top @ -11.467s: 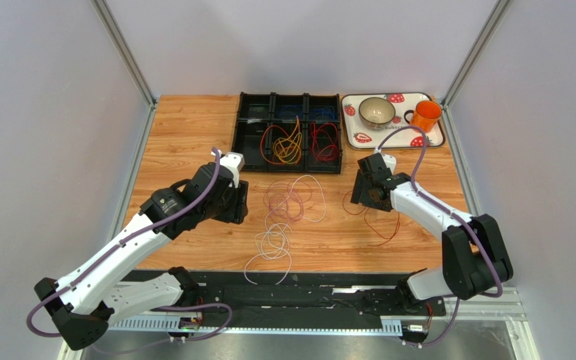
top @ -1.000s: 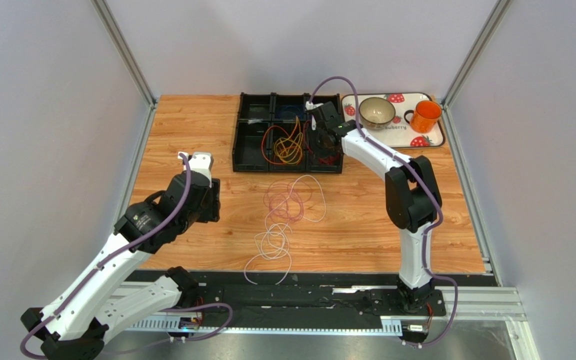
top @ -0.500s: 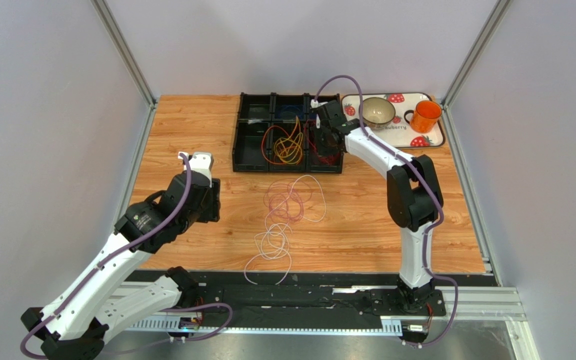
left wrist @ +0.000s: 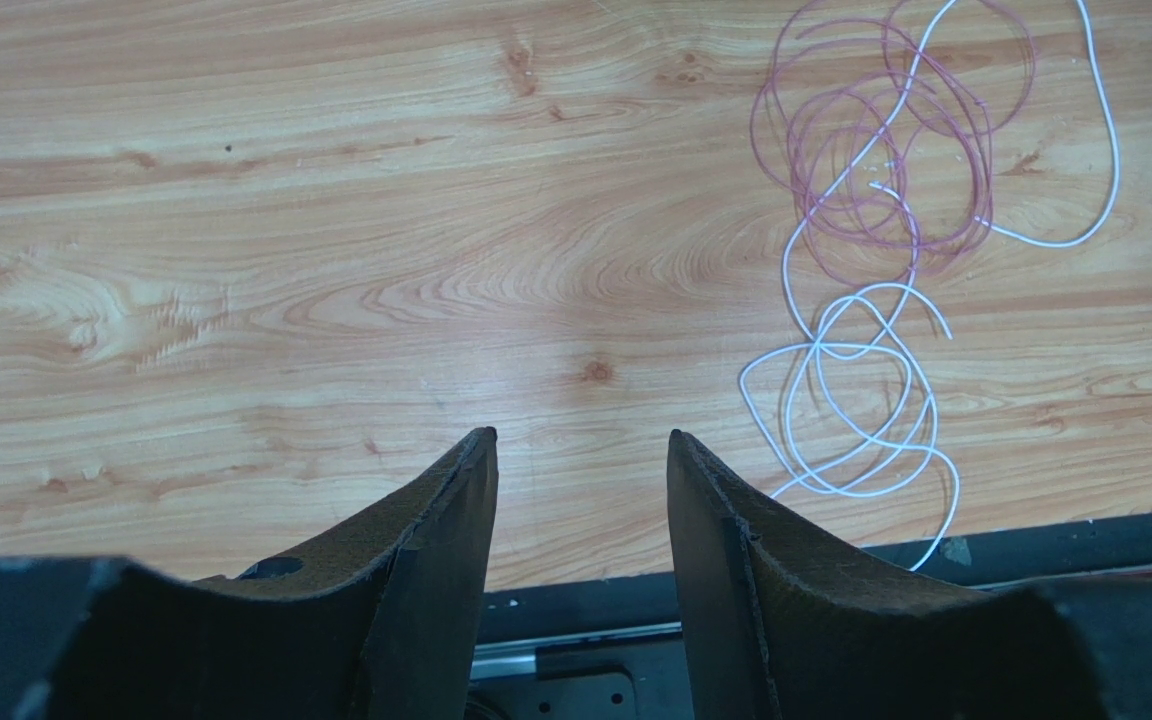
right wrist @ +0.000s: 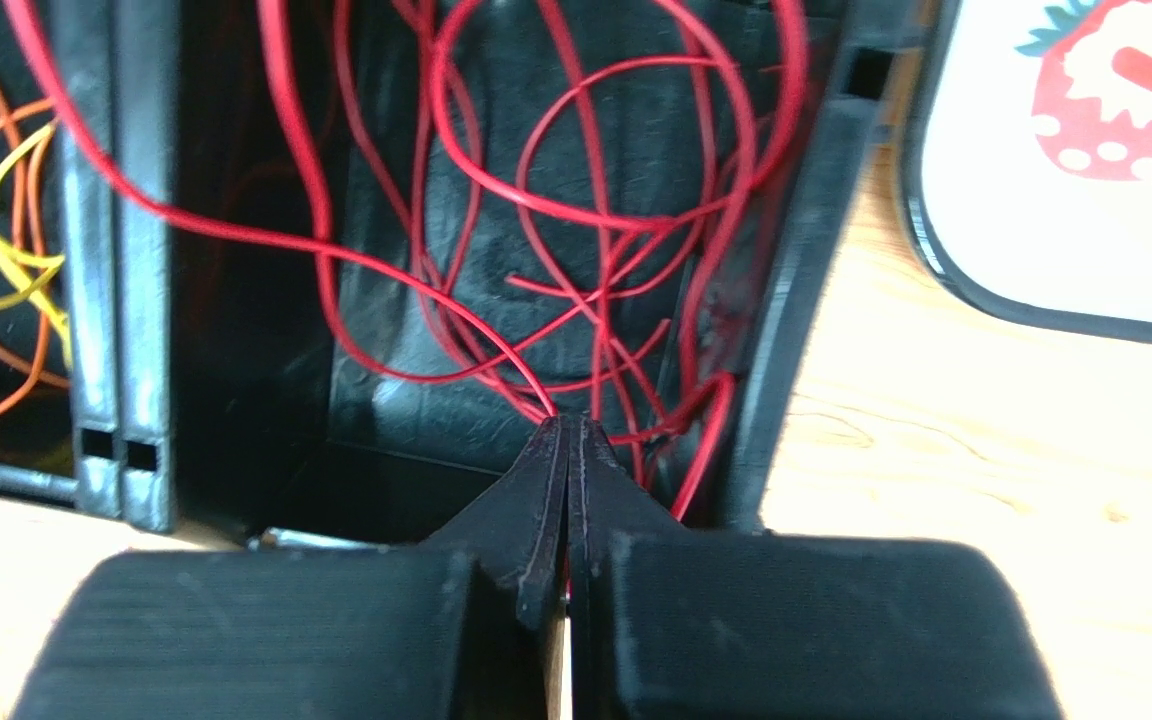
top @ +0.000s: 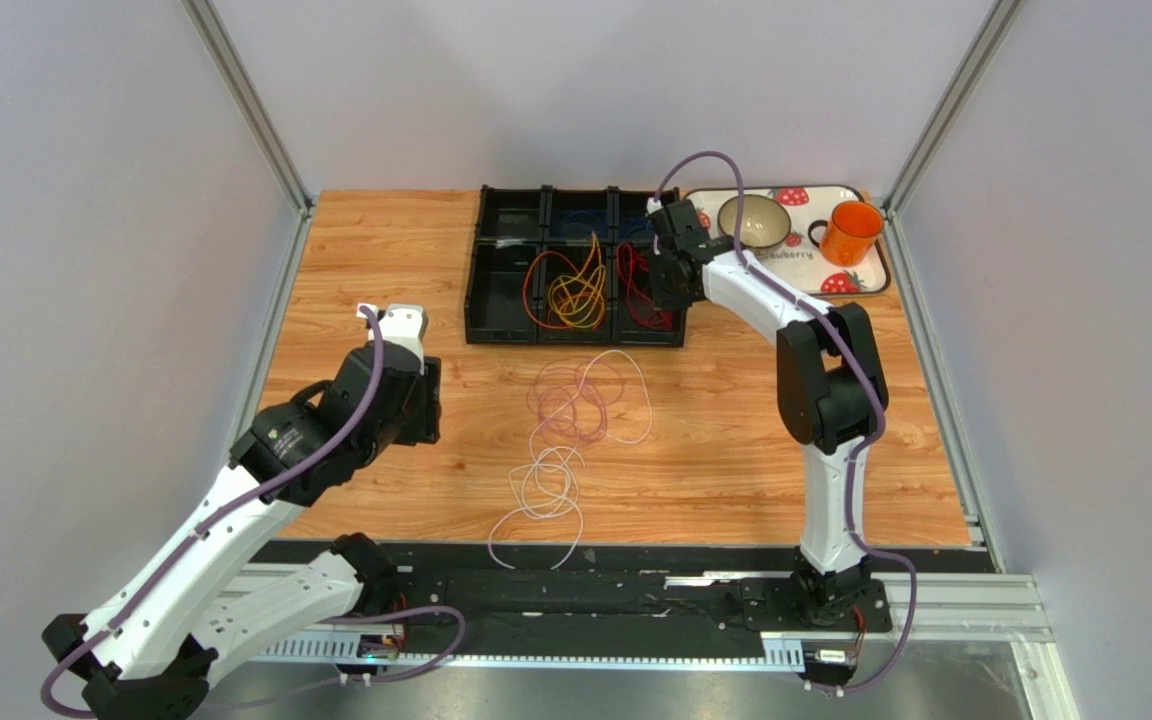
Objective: Untangle the cables
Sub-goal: Place the cable in the bin.
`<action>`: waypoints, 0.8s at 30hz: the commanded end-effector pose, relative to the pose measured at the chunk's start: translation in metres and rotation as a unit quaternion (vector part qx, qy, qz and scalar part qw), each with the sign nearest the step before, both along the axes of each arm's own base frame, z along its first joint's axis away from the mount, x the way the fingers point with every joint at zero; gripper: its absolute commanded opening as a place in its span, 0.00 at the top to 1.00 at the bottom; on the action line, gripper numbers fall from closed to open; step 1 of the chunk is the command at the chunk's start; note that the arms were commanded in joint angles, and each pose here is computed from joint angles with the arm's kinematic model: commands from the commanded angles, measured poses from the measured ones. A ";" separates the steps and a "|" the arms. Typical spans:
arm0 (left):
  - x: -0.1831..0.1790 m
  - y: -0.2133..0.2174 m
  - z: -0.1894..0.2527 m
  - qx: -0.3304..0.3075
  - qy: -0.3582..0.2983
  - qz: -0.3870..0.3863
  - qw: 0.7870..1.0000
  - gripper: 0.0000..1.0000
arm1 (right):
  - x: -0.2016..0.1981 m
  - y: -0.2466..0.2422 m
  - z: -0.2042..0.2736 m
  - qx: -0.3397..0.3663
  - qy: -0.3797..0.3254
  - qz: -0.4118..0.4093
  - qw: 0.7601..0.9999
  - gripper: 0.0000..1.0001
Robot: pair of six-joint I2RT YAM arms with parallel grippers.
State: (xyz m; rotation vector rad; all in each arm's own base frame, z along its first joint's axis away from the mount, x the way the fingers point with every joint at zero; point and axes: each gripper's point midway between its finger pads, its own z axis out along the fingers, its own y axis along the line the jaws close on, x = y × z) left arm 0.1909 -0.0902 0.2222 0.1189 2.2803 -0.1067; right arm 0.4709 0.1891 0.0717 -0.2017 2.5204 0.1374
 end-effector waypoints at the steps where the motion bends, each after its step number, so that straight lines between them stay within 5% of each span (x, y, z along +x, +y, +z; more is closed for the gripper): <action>1: 0.002 0.001 0.000 0.000 -0.002 0.006 1.000 0.46 | 0.017 -0.013 0.012 0.004 -0.025 -0.053 0.998 1.00; 24: 0.002 0.001 0.002 -0.003 -0.005 0.008 1.000 0.46 | 0.018 0.005 0.002 -0.006 0.003 -0.060 0.998 1.00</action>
